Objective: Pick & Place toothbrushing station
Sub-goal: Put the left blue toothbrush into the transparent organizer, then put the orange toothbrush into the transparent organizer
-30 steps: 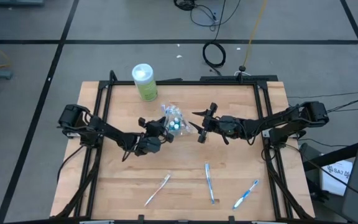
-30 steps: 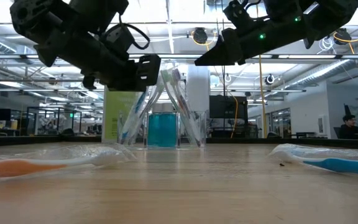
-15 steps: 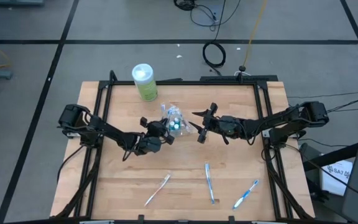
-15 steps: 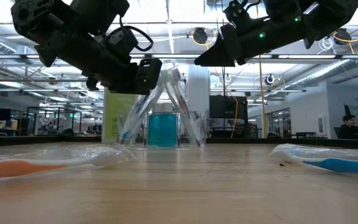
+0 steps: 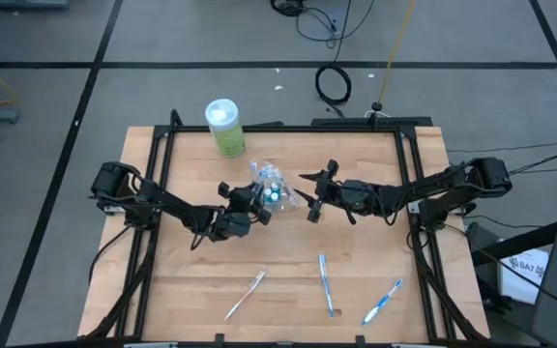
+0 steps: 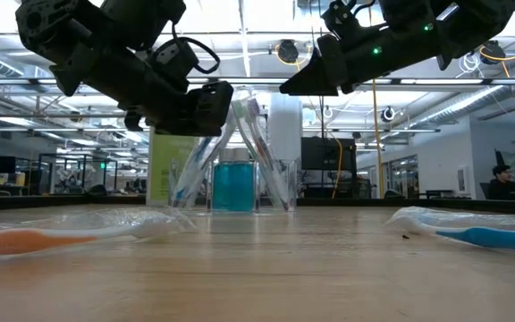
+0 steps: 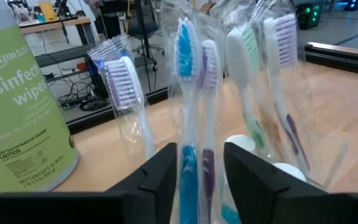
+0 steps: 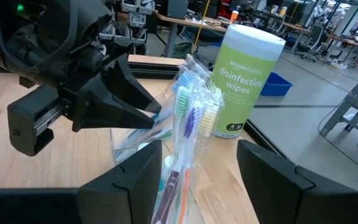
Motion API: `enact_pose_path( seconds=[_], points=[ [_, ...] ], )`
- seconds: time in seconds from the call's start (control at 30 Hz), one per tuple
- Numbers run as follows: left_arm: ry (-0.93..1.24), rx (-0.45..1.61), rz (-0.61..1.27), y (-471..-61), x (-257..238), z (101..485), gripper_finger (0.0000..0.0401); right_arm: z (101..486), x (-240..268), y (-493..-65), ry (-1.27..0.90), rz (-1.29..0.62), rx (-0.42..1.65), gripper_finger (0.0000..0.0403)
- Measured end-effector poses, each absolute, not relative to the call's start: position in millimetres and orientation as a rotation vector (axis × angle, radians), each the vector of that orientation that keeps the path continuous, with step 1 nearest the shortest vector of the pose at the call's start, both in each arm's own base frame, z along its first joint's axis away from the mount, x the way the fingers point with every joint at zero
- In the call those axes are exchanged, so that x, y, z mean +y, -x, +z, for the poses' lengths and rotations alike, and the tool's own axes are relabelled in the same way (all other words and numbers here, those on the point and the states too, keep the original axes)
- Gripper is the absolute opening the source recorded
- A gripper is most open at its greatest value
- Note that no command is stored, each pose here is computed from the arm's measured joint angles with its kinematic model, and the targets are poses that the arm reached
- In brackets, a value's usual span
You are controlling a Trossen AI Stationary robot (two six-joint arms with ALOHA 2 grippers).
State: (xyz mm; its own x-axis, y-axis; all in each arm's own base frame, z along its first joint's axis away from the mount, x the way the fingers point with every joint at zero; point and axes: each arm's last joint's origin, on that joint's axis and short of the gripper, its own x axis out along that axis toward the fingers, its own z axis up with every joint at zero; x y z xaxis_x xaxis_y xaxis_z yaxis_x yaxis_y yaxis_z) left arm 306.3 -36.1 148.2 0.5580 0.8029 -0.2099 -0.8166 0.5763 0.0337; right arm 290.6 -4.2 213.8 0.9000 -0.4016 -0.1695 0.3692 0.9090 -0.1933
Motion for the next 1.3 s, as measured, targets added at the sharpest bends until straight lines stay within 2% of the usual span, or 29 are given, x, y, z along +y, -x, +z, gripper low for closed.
enact_pose_path(
  seconds=[0.2,0.43,0.53,0.83,1.13,1.3],
  points=[
    [0.092,0.182,0.938,-302.0,-41.7,162.0,0.0173,212.6,-4.2,-290.3,0.161,-0.400,0.222,0.0201],
    [0.136,0.159,0.862,-289.5,-53.7,187.7,0.0177,210.4,-4.2,-289.8,0.166,-0.398,0.244,0.0201],
    [0.176,0.163,0.756,-285.2,-60.5,198.4,0.0177,210.4,-4.2,-289.8,0.166,-0.398,0.244,0.0201],
    [0.345,0.257,0.255,-285.2,-80.7,208.3,0.0177,210.2,-4.2,-289.7,0.167,-0.397,0.247,0.0201],
    [0.405,0.321,0.111,-284.2,-90.4,204.4,0.0177,206.2,13.2,-286.4,0.121,-0.342,0.293,0.0201],
    [0.399,0.330,0.081,-281.8,-97.6,204.3,0.0177,203.1,33.8,-272.9,-0.049,-0.204,0.408,0.0201]
  ],
)
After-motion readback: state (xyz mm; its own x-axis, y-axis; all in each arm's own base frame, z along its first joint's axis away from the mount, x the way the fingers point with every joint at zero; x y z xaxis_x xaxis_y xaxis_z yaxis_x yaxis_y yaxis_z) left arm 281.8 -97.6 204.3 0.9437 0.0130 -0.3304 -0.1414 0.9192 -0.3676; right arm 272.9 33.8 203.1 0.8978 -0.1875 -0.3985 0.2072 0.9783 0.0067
